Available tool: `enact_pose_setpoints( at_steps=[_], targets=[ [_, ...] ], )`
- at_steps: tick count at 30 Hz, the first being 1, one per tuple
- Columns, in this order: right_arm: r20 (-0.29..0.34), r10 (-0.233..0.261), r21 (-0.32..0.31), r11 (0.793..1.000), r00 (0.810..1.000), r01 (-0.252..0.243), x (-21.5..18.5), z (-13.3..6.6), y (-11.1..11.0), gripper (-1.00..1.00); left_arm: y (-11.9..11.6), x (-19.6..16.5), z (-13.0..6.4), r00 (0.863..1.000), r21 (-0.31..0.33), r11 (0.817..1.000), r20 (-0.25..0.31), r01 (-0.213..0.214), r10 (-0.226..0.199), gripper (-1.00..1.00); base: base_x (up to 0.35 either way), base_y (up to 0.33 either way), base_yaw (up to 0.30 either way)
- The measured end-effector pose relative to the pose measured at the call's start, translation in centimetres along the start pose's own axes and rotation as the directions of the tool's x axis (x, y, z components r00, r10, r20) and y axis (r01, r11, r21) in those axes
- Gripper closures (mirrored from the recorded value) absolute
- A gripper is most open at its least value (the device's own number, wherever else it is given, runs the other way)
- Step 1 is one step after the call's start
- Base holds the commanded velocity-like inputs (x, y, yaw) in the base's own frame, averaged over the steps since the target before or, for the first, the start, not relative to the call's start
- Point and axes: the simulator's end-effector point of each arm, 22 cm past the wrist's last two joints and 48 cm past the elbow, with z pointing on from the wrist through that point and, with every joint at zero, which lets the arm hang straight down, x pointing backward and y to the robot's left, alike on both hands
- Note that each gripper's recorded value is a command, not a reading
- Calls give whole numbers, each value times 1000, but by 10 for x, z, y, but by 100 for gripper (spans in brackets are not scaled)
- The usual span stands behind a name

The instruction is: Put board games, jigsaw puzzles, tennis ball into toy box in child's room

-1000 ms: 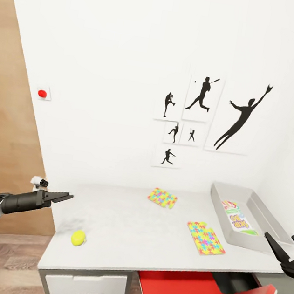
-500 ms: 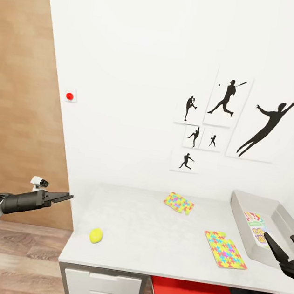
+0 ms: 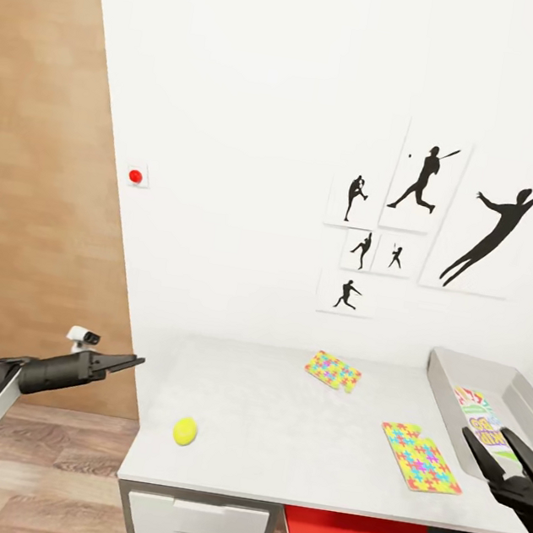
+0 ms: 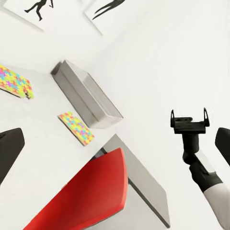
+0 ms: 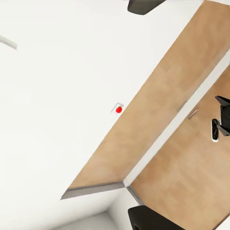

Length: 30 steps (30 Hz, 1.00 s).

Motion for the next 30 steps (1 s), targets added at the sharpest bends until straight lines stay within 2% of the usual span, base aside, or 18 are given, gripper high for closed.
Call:
enact_pose_setpoints(
  at_steps=[12, 19, 30],
  targets=[
    [12, -8, -49, 999, 1000, 9, 0, -3, 9, -100, -2, 0, 4, 1000, 9, 1000, 2, -9, 9, -100, 0, 82, 0],
    [-7, -2, -62, 998, 1000, 1, 7, 3, 10, -100, -2, 0, 4, 1000, 9, 1000, 3, -10, 10, -100, 0, 107, 0],
    [-21, -2, -12, 1000, 1000, 2, 12, 6, -2, -100, -2, -1, 3, 1000, 9, 1000, 5, -10, 10, -100, 0, 113, 0]
  ],
)
